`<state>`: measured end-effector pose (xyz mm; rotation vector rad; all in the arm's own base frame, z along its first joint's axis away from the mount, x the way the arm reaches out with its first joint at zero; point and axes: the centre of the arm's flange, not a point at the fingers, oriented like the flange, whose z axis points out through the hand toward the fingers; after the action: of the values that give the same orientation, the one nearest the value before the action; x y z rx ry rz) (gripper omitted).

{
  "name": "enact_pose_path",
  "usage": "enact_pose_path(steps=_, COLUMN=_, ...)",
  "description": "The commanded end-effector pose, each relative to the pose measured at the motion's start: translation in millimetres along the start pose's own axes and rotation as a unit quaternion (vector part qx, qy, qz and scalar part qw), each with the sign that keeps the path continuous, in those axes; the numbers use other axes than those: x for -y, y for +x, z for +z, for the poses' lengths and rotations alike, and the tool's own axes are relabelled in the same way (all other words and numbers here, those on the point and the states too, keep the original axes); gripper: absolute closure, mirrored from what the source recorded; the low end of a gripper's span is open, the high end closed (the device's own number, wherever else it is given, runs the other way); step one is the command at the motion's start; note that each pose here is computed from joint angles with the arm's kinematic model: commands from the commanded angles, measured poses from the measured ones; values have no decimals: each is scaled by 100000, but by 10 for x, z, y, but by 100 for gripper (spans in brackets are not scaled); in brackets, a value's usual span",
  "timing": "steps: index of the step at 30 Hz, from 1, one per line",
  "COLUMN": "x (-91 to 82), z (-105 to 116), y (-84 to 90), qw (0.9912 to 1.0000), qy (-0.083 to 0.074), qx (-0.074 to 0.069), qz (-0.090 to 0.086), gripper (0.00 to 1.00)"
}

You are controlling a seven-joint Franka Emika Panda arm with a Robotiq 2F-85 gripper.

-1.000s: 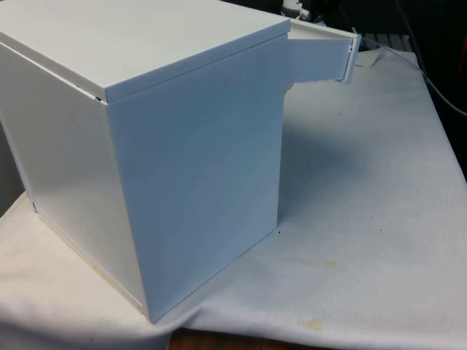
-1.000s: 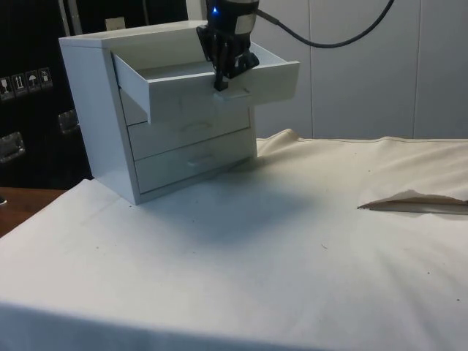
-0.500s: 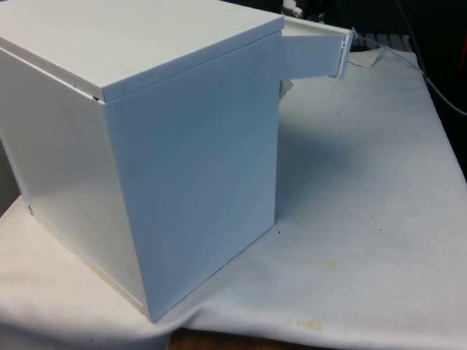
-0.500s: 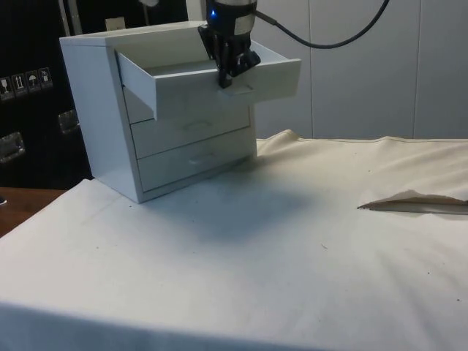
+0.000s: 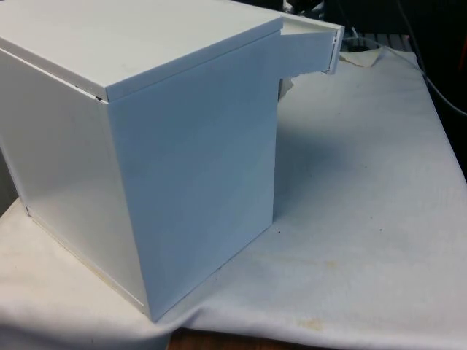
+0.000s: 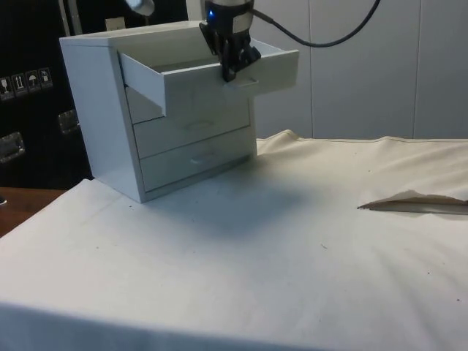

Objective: Open the drawer, then close it.

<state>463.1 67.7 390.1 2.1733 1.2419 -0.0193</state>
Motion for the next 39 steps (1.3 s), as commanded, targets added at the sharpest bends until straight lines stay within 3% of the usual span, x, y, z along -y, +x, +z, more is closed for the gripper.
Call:
enact_pose_path(steps=1, x=-53, z=-6, y=27, qw=99994, qy=-582, qx=911, qz=-60, gripper=100)
enact_pose_path(steps=6, x=-139, z=-23, y=44, qw=99955, qy=-1070, qx=2781, qz=165, gripper=100)
enact_pose_path(steps=8, x=-116, z=-28, y=49, qw=99967, qy=-912, qx=2384, qz=223, gripper=100)
enact_pose_path(steps=10, x=-190, z=-38, y=63, qw=99916, qy=-1450, qx=3829, qz=332, gripper=100)
enact_pose_path(steps=16, x=-274, z=-57, y=85, qw=99826, qy=-2023, qx=5501, qz=630, gripper=100)
enact_pose_path(steps=17, x=-237, z=-56, y=81, qw=99862, qy=-1694, qx=4912, qz=725, gripper=100)
enact_pose_path(steps=20, x=-330, z=-65, y=105, qw=99748, qy=-2443, qx=6610, qz=837, gripper=100)
enact_pose_path(steps=24, x=-389, z=-66, y=121, qw=99662, qy=-2858, qx=7634, qz=994, gripper=100)
enact_pose_path(steps=25, x=-408, z=-63, y=121, qw=99647, qy=-2966, qx=7787, qz=1051, gripper=100)
enact_pose_path(steps=26, x=-353, z=-76, y=129, qw=99701, qy=-2518, qx=7225, qz=1071, gripper=100)
enact_pose_path(steps=27, x=-436, z=-52, y=124, qw=99621, qy=-3120, qx=8031, qz=1213, gripper=100)
enact_pose_path(steps=36, x=-544, z=23, y=118, qw=99586, qy=-3087, qx=8194, qz=2454, gripper=100)
enact_pose_path(steps=39, x=-662, z=91, y=82, qw=99577, qy=-3642, qx=7950, qz=2815, gripper=100)
